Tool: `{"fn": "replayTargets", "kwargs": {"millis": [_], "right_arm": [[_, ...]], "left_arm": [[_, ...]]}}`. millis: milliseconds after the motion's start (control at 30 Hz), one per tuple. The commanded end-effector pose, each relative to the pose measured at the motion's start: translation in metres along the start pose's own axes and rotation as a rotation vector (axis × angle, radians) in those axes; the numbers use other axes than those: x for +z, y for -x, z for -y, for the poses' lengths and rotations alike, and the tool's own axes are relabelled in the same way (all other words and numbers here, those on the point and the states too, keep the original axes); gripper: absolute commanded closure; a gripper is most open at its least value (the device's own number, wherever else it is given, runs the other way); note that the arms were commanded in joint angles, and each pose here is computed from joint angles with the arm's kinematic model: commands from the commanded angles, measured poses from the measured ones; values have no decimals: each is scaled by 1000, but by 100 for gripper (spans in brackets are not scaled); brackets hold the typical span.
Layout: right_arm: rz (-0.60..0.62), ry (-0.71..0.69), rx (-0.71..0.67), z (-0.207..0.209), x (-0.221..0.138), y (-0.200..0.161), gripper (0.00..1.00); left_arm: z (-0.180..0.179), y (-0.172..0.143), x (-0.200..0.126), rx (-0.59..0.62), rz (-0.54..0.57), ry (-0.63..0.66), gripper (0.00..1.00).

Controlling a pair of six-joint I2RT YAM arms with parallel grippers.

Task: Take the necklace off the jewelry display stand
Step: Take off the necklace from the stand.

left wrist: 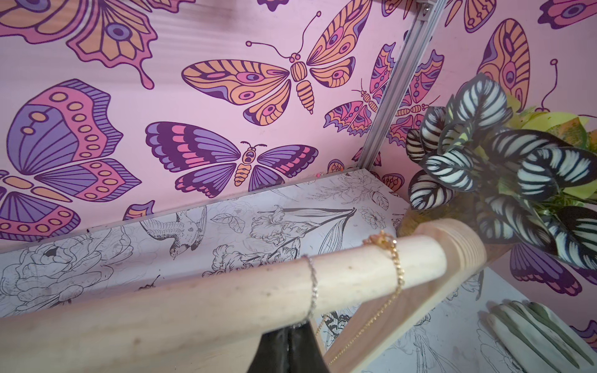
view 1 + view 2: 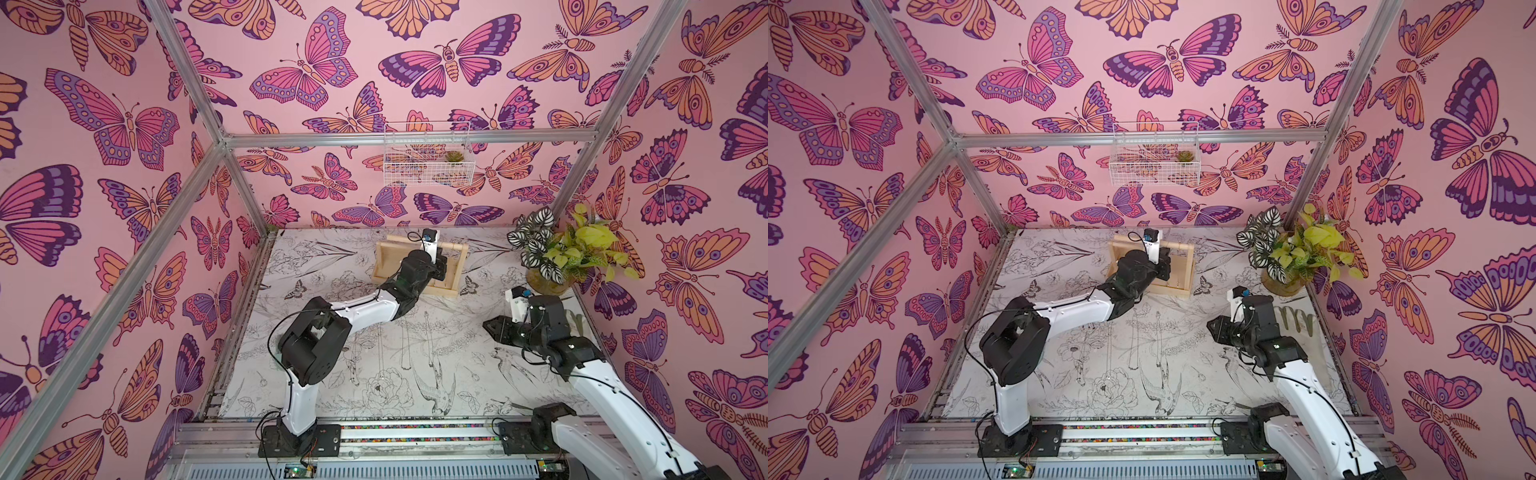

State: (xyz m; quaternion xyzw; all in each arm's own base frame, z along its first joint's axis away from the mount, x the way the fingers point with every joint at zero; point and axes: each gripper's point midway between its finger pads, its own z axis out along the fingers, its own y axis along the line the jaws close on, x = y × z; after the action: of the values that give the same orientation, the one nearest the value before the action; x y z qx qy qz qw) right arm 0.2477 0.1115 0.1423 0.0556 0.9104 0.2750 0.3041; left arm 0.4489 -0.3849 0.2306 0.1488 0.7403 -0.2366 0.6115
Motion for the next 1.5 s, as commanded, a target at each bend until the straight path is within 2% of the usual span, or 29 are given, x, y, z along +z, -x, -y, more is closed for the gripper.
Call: {"fn": "replayTargets", "kwargs": {"millis": [0, 300, 900, 1300, 1467], "right_arm": [[6, 15, 8, -2, -1, 1, 70], [-2, 51, 8, -8, 0, 1, 70], [-7, 73, 10, -13, 0, 2, 70], [-40, 129, 10, -22, 4, -1, 70], [-44, 154, -3, -28, 3, 1, 70]], "left_arm": [[-6, -1, -4, 22, -8, 30, 100], [-32, 9, -14, 28, -22, 86, 100], [-113, 33, -40, 46, -34, 238, 100], [-120, 37, -41, 51, -39, 240, 100], [-138, 41, -44, 47, -44, 280, 100]]}}
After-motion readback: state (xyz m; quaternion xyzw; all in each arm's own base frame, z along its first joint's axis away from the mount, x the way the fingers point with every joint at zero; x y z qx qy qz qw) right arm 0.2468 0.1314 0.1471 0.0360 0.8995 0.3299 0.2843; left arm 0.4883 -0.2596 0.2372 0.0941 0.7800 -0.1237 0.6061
